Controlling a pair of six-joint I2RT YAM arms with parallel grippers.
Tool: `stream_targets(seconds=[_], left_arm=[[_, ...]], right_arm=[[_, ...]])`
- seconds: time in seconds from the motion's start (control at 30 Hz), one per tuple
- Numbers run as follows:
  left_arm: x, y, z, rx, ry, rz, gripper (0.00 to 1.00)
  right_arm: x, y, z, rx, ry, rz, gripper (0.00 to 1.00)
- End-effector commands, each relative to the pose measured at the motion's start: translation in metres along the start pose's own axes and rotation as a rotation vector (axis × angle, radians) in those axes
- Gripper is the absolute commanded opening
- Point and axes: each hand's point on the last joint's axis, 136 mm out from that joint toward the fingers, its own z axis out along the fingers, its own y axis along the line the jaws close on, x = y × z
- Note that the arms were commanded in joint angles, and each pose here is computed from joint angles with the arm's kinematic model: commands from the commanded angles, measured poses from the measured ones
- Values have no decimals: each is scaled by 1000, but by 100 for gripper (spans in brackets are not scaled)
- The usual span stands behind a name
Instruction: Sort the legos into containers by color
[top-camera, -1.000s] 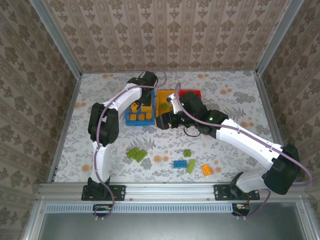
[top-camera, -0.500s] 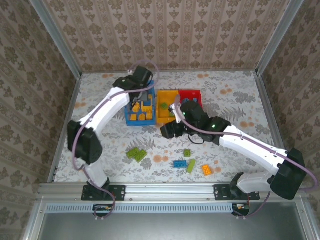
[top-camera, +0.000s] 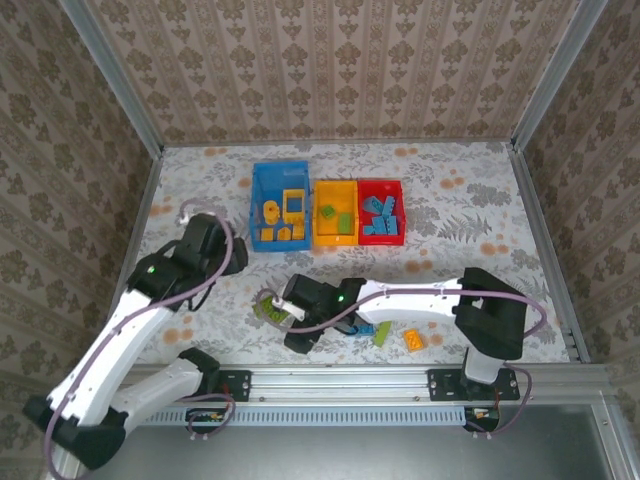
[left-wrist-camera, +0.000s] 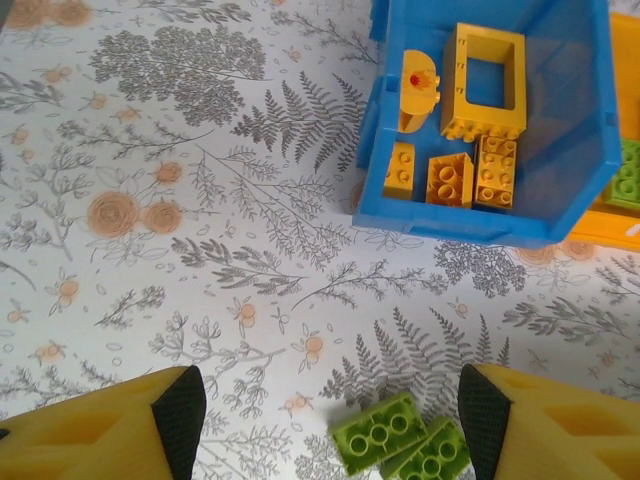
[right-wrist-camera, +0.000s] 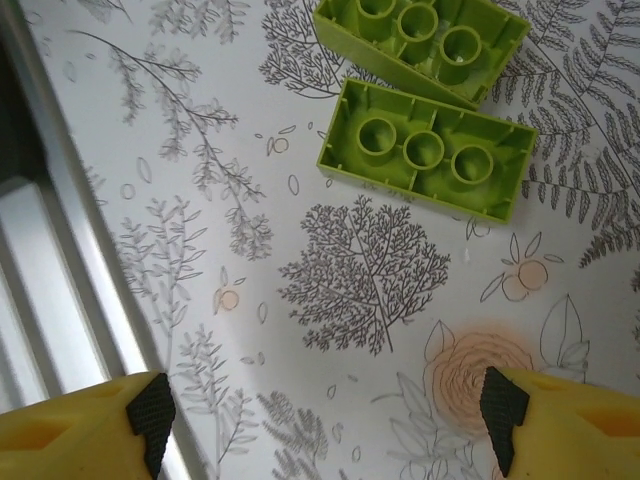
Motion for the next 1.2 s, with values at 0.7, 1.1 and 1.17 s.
stream_targets(seconds=[0.7,1.1,1.17], left_arm=[[20,25,-40,30,0,-49,69],[22,16,-33,63,17,-50,68],[24,13,-32,79,23,-48,68]], right_arm=[[-49,-63,86,204,26,-112,88],[-53,-50,86,125,52,-116,72],[-51,-48,83,112,50,-109,64]])
